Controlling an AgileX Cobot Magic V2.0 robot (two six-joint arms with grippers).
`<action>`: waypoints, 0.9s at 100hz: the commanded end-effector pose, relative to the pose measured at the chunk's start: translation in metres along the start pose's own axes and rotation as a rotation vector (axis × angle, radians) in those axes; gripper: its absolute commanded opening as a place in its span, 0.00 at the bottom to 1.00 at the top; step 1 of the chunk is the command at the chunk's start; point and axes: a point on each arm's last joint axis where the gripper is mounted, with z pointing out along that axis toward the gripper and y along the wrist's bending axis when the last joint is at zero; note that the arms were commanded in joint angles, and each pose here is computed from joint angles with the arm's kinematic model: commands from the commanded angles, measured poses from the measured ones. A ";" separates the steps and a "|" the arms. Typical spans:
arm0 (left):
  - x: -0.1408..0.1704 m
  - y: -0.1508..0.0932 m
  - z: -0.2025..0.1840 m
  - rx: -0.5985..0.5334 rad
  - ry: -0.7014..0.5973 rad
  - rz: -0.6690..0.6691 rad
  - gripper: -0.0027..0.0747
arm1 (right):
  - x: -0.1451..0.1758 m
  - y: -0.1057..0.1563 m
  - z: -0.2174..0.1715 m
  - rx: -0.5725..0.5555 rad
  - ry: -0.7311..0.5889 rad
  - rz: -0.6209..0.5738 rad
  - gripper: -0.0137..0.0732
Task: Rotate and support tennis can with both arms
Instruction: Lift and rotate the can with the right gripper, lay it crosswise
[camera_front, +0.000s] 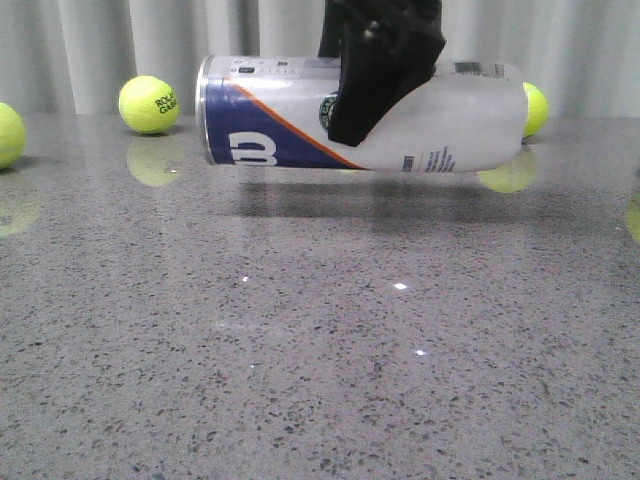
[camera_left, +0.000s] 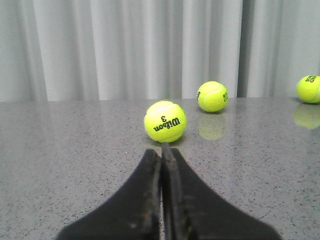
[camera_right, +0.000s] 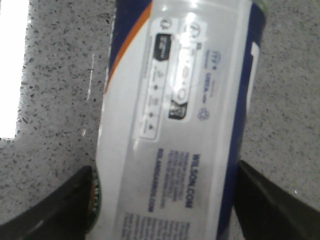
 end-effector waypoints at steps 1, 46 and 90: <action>0.007 0.000 -0.002 0.000 -0.067 -0.015 0.01 | -0.008 -0.009 -0.018 0.088 -0.049 -0.029 0.43; 0.007 0.000 -0.002 0.000 -0.067 -0.015 0.01 | -0.006 -0.010 0.002 0.066 -0.036 -0.022 0.60; 0.007 0.000 -0.002 0.000 -0.067 -0.015 0.01 | -0.007 -0.010 0.000 0.063 -0.050 -0.011 0.90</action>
